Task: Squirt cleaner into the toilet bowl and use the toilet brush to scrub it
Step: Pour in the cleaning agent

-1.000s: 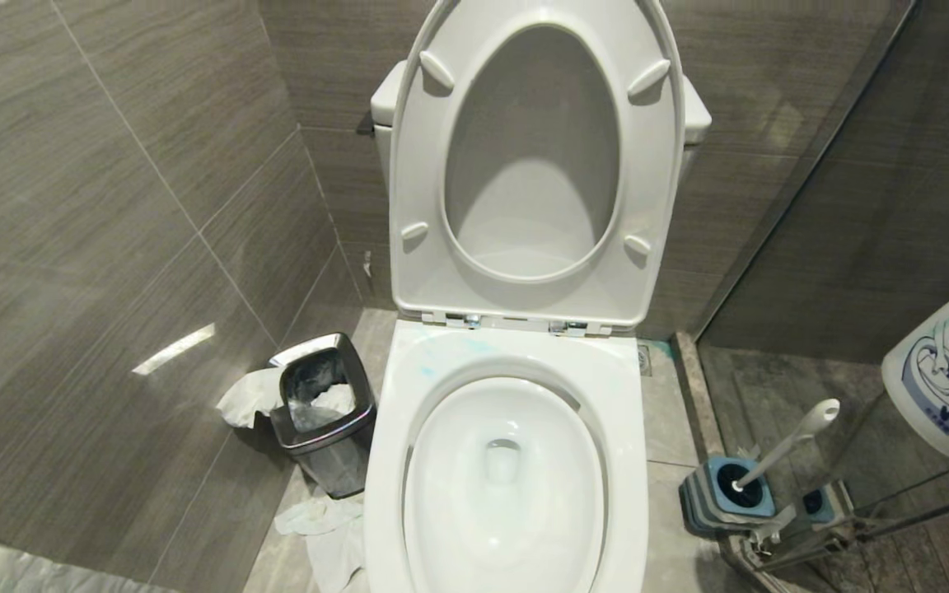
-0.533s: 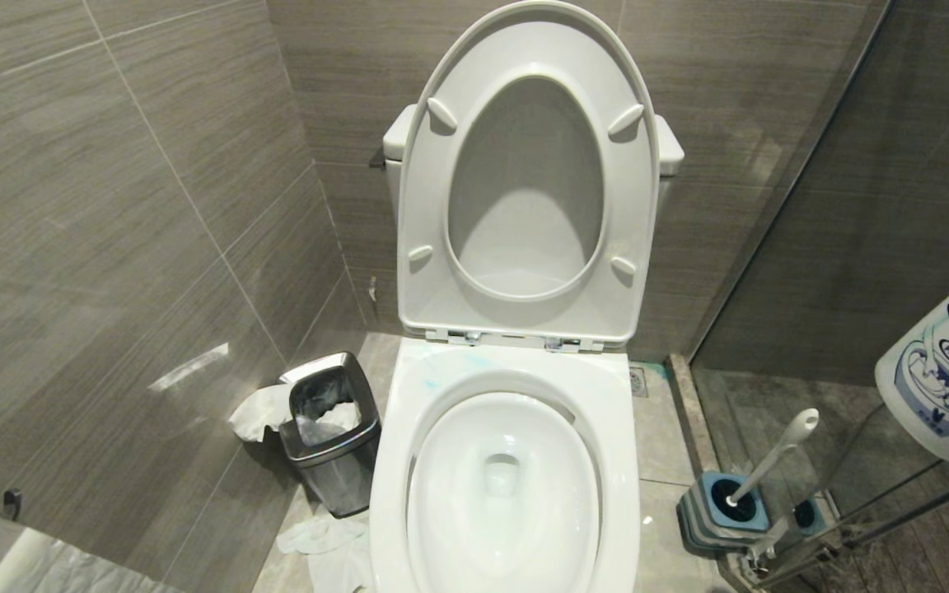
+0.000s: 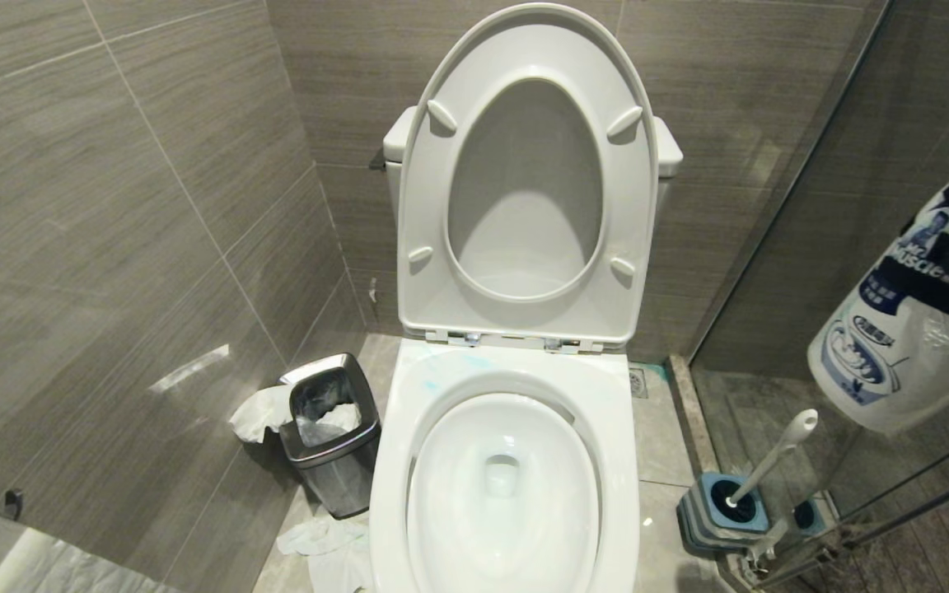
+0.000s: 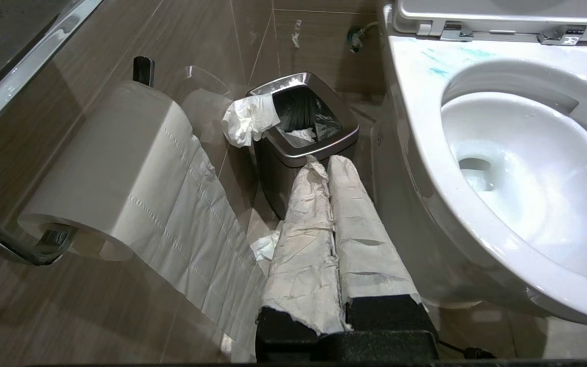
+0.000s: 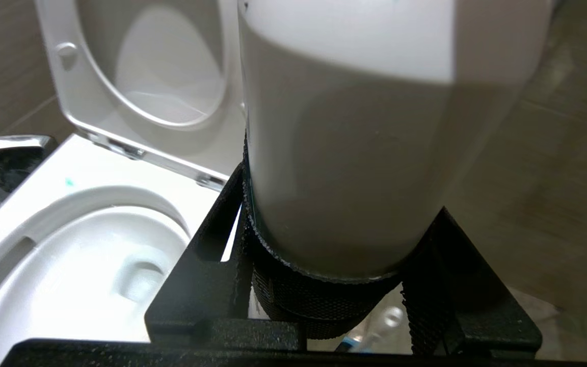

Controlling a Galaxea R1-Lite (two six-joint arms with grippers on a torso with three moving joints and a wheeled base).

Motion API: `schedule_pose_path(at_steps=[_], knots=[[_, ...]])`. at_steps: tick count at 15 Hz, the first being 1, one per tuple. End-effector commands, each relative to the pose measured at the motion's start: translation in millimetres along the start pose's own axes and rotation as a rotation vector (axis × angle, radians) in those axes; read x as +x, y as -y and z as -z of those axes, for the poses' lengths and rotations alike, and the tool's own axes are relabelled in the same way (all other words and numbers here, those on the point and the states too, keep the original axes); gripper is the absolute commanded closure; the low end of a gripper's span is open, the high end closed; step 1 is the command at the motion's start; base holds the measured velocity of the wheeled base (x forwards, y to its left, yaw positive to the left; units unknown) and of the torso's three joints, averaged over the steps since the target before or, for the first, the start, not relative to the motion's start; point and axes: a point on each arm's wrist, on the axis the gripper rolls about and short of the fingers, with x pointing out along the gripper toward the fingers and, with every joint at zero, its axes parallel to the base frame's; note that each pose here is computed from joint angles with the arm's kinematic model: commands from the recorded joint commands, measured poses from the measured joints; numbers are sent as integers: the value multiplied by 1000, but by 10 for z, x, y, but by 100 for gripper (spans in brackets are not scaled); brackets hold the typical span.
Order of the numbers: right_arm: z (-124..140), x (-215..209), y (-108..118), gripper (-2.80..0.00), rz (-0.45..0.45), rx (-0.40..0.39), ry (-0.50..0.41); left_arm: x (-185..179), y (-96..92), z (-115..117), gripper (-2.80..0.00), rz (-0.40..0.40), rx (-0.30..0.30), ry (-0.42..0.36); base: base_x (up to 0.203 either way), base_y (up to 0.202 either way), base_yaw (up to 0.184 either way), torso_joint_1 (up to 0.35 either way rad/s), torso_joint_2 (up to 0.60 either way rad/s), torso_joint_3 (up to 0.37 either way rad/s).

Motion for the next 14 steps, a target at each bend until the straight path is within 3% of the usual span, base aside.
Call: schedule_pose_path(at_steps=[1, 5, 11, 14], knots=[[67, 258, -335, 0, -4, -22, -75, 3, 0, 8, 0, 0, -1, -5, 0, 0, 0, 0, 0, 0], [267, 574, -703, 0, 15, -149, -194, 3, 0, 8, 0, 0, -1, -5, 0, 0, 0, 0, 0, 0], [366, 931, -1164, 0, -32, -235, -259, 3, 0, 8, 0, 0, -1, -5, 0, 0, 0, 0, 0, 0], [433, 945, -1198, 0, -57, -388, -290, 3, 0, 8, 0, 0, -1, -5, 0, 0, 0, 0, 0, 0]])
